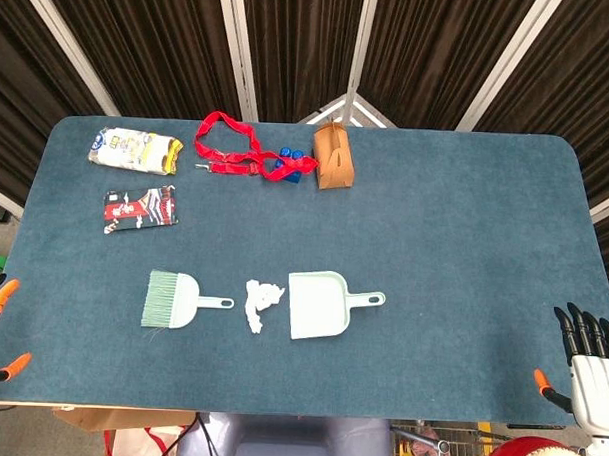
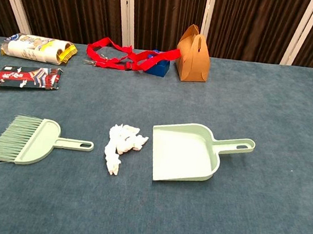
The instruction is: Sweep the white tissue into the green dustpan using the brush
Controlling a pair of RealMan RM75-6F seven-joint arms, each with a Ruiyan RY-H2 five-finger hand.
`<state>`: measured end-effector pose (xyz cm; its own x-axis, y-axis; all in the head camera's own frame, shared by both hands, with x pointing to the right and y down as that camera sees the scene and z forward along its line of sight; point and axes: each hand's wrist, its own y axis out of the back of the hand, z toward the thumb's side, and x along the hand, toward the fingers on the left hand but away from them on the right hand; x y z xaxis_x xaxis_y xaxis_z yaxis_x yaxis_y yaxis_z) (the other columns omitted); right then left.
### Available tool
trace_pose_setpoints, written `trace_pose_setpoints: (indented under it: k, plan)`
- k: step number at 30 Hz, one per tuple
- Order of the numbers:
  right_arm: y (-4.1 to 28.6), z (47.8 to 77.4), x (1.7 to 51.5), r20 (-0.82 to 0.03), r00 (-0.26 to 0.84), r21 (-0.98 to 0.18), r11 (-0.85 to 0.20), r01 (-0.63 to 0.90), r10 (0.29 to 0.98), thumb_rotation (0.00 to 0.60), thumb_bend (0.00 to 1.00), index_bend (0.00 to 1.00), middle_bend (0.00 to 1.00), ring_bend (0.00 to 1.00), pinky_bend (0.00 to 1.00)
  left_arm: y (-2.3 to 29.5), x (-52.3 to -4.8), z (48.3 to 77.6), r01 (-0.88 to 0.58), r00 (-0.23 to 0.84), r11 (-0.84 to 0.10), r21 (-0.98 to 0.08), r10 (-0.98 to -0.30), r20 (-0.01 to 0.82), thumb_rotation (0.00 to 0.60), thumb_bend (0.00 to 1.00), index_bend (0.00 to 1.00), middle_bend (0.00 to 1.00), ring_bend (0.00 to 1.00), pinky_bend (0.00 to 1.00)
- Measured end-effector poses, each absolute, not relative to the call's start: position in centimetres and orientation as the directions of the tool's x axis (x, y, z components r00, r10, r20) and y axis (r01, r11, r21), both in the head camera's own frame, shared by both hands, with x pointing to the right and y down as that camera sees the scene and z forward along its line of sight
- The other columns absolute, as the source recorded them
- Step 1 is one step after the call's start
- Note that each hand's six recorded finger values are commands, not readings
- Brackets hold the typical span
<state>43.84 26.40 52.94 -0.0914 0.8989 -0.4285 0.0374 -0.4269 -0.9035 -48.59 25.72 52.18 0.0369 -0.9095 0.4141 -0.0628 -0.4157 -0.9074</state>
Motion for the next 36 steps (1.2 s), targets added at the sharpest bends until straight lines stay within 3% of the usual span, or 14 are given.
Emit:
trace_pose_setpoints:
  k: [28,31,36]
  plan:
    - [25.5,53.3,43.8,-0.442,-0.087,-0.897,-0.439,0.048,0.893,0.600,0.29,0.00,0.00,0.00,0.01,25.8,-48.6,52.1,-0.048,0.036,-0.417,-0.908,-0.909,0.415,0.600,0.00,0.00,0.00,0.00,0.00]
    - [24.3,53.4,43.6,-0.428,-0.079,-0.904,-0.424,0.054,0.901,0.600,0.29,0.00,0.07,0.07,0.17,25.8,-48.6,52.1,-0.052,0.031,-0.417,-0.908,-0.909,0.416,0.600,0.00,0.00,0.00,0.00,0.00]
    - [21.5,54.0,42.3,-0.399,-0.048,-0.916,-0.397,0.057,0.916,0.600,0.29,0.00,0.52,0.55,0.62,25.8,-48.5,52.2,-0.041,0.036,-0.416,-0.908,-0.909,0.415,0.600,0.00,0.00,0.00,0.00,0.00]
